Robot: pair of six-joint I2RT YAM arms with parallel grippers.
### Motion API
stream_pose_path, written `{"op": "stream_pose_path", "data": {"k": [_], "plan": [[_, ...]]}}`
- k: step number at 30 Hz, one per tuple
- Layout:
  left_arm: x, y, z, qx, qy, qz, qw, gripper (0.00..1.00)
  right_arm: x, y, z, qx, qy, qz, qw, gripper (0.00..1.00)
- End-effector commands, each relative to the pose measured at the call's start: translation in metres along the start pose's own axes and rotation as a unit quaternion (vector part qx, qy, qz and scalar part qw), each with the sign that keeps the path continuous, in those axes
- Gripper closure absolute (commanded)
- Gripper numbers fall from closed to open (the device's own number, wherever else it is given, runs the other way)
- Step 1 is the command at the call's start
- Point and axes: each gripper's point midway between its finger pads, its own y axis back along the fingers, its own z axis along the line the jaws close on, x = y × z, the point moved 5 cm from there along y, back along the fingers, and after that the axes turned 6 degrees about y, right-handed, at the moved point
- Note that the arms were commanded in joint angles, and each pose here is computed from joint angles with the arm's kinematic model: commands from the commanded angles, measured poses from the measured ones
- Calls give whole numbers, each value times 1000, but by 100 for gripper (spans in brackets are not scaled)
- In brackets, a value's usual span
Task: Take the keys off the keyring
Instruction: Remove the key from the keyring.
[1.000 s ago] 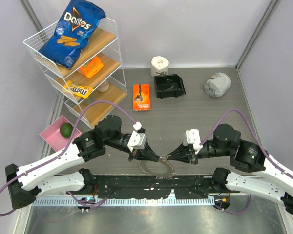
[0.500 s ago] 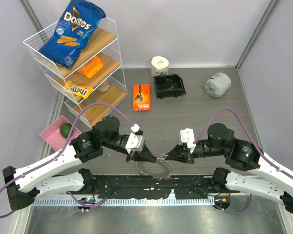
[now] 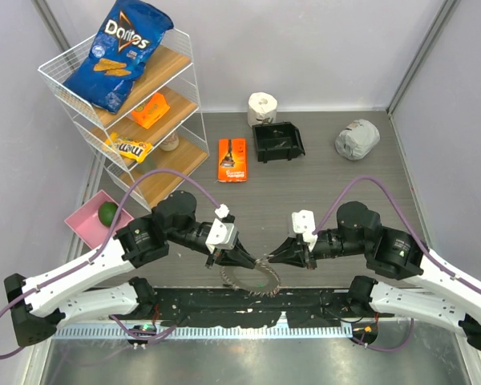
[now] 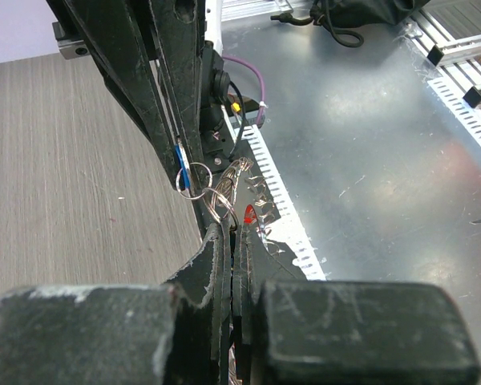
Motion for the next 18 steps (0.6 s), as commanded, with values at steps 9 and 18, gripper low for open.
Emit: {"op": "stream_pose_path", "data": {"k": [9,18], "plan": [[-15,1,-2,1,-17,-12,1000,100,-38,15,4,-1,27,-67,997,95],[-6,-5,3,-8,-7,14,1000,100,-51,15,4,-10,37,-85,996,95]]}}
